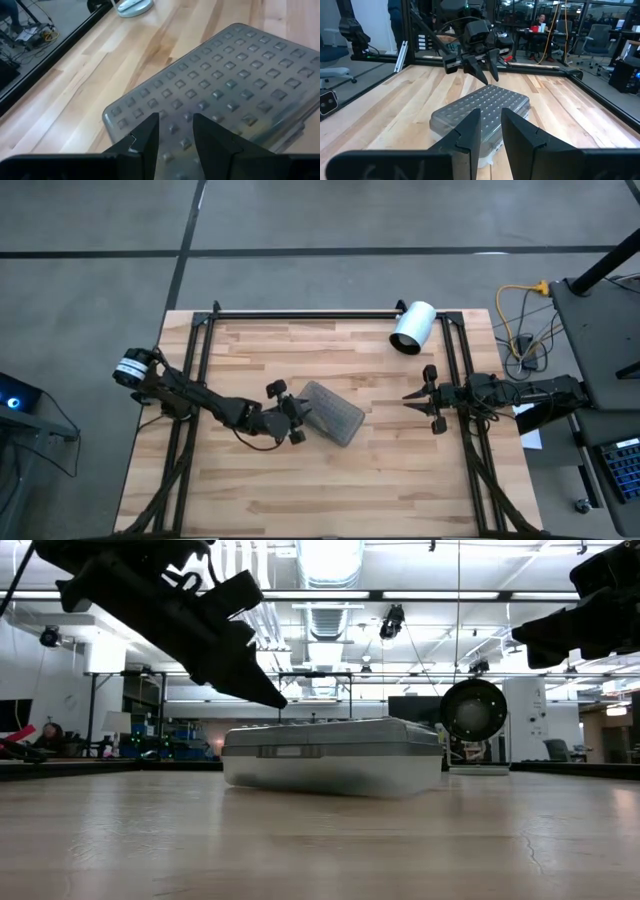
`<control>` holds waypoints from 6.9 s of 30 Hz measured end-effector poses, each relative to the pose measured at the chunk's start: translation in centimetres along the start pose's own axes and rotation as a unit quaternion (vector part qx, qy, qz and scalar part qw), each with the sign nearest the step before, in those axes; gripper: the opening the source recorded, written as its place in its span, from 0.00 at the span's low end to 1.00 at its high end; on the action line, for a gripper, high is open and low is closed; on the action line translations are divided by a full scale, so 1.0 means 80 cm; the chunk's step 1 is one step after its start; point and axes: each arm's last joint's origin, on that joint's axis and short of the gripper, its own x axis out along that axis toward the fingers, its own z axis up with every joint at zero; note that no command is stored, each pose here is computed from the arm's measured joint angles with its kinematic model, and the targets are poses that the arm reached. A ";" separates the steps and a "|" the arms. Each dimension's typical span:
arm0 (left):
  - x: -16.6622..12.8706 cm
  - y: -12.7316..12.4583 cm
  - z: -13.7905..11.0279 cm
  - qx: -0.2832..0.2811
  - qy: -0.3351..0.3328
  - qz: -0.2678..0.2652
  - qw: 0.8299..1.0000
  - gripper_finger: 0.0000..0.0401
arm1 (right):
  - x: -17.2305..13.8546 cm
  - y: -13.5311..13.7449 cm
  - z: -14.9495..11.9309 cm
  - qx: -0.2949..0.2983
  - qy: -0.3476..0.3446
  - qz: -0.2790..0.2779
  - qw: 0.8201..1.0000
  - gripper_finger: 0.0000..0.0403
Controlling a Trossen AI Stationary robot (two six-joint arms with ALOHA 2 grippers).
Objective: Pick & place school supplies into a supply box
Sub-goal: Return to Home Position
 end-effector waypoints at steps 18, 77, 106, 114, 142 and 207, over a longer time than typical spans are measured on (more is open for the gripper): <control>-0.042 0.039 -0.030 -0.022 -0.005 -0.027 0.999 0.26 | 0.000 0.000 0.000 0.000 0.000 0.000 1.000 0.17; -0.147 0.122 -0.102 -0.014 -0.275 -0.330 0.903 0.26 | 0.000 0.000 0.000 0.000 0.000 0.000 1.000 0.17; -0.146 0.118 -0.115 0.041 -0.235 -0.382 0.893 0.26 | 0.000 0.000 0.000 0.000 0.000 0.000 1.000 0.17; -0.143 0.115 -0.118 0.047 -0.219 -0.382 0.896 0.26 | 0.000 0.000 0.000 0.000 0.000 0.000 1.000 0.17; -0.128 0.106 -0.133 0.074 -0.147 -0.382 0.909 0.26 | 0.000 0.000 0.000 0.000 0.000 0.000 1.000 0.17; -0.169 0.097 -0.100 0.136 -0.231 -0.726 0.633 0.26 | 0.000 0.000 0.000 0.000 0.000 0.000 1.000 0.17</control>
